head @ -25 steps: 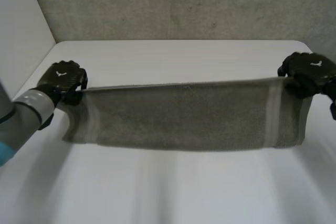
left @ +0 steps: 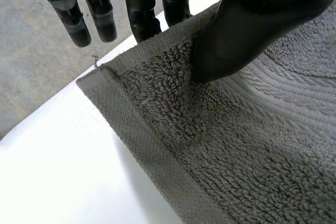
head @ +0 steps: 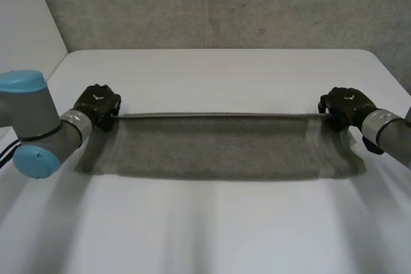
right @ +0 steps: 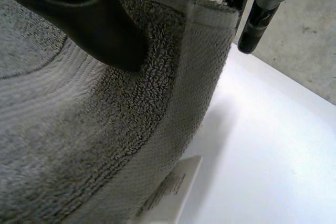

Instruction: Fold the towel.

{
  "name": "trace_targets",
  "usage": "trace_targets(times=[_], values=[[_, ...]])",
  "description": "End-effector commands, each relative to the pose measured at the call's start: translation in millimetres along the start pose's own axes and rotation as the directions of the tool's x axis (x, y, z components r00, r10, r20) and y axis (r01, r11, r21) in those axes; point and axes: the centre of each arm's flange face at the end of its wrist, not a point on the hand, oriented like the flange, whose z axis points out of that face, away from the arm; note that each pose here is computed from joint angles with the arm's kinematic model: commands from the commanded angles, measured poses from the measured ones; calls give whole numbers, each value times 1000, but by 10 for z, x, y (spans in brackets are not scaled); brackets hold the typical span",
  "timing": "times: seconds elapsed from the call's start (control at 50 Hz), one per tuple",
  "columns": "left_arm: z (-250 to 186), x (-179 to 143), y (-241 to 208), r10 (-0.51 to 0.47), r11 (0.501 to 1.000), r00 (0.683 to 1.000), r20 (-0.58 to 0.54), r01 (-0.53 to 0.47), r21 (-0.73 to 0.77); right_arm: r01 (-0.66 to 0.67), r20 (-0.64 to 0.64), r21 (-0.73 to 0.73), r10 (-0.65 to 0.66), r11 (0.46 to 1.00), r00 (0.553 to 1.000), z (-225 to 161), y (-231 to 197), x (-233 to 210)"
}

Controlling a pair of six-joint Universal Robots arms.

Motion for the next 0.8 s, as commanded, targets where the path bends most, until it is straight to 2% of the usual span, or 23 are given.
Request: trace_targets(times=[0.02, 0.24, 0.34, 0.46, 0.58, 0.62, 0.8], values=[[50, 37, 32, 29, 1000, 1000, -11, -29, 3, 1, -28, -14, -1, 1000, 1000, 38, 50, 26], [-44, 81, -91, 35, 999, 999, -4, -35, 22, 16, -43, 17, -15, 1000, 999, -114, -159, 15], [-180, 67, -136, 37, 999, 999, 17, -37, 23, 27, -51, 47, -25, 999, 998, -403, -385, -16], [-477, 20, -308, 38, 998, 998, 40, -40, 50, 32, -44, 45, -30, 999, 999, -656, -443, -106], [-843, 64, -378, 31, 998, 999, 36, -33, 46, 47, -27, -9, -47, 999, 999, -958, -314, -277], [-929, 90, -372, 30, 999, 999, 32, -32, 43, 92, -19, -40, -93, 995, 995, -1055, -179, -338], [-1250, 218, -349, -22, 997, 999, 31, 20, 76, 147, -31, -88, -150, 985, 988, -1091, 120, -337]])
